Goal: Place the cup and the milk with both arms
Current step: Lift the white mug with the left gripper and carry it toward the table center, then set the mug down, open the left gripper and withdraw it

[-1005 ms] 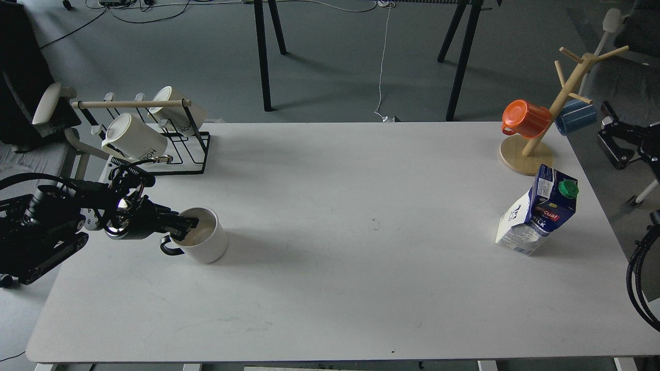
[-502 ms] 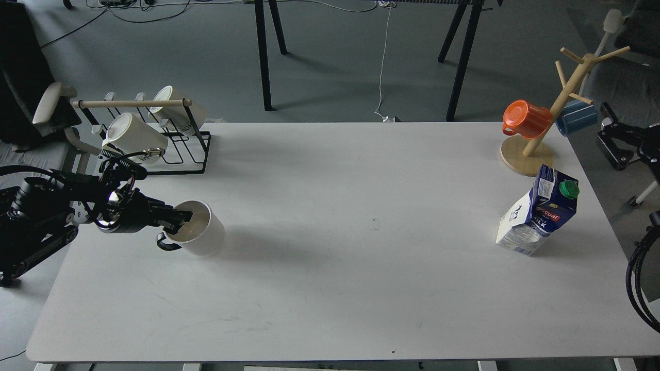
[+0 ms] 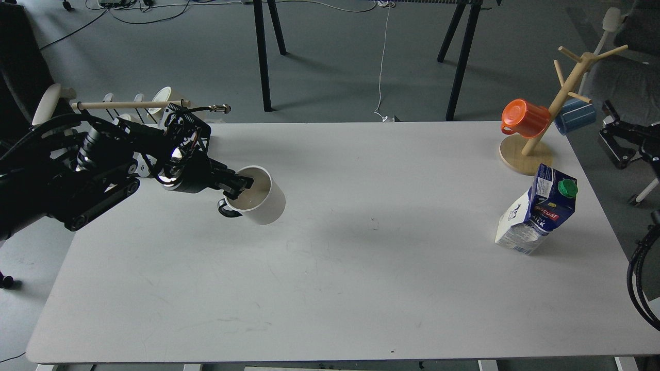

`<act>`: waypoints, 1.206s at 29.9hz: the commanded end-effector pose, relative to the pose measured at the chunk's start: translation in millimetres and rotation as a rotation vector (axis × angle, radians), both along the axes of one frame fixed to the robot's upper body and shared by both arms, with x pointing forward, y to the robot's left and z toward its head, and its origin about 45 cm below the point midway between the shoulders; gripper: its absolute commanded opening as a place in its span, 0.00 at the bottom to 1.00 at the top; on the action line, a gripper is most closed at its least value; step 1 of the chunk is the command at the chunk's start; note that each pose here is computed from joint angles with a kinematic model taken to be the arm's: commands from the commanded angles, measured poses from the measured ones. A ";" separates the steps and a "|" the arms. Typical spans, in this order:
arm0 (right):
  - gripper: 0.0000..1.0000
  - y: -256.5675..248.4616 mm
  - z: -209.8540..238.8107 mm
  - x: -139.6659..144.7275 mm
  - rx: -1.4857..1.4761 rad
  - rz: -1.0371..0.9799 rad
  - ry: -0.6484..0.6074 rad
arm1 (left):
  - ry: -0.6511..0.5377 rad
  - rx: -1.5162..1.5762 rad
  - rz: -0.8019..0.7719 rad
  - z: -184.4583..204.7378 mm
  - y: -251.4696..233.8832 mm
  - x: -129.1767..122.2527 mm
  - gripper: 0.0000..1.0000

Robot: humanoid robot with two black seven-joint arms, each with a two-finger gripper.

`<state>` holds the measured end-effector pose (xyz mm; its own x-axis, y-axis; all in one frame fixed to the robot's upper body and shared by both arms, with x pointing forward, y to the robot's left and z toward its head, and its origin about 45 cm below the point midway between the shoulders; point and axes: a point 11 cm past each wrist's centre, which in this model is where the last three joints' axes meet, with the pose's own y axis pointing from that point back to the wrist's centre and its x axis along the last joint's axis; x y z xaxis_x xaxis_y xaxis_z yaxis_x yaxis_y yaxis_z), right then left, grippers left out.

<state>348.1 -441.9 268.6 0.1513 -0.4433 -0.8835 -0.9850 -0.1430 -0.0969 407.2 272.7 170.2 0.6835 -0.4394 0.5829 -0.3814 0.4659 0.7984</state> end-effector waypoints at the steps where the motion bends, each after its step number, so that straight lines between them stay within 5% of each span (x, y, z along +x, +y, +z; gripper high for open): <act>1: 0.97 0.1 -0.8 -0.2 0.001 0.000 0.001 | 0.035 -0.006 -0.087 -15.4 -45.5 -6.4 0.04; 25: 0.97 -1.0 -4.2 -2.6 -0.001 -0.003 0.011 | 0.102 -0.061 -0.167 -49.8 -134.8 -18.6 0.05; 36: 0.97 -2.4 -5.7 -3.1 -0.003 -0.006 0.016 | 0.105 -0.085 -0.151 -46.7 -135.8 -16.5 0.33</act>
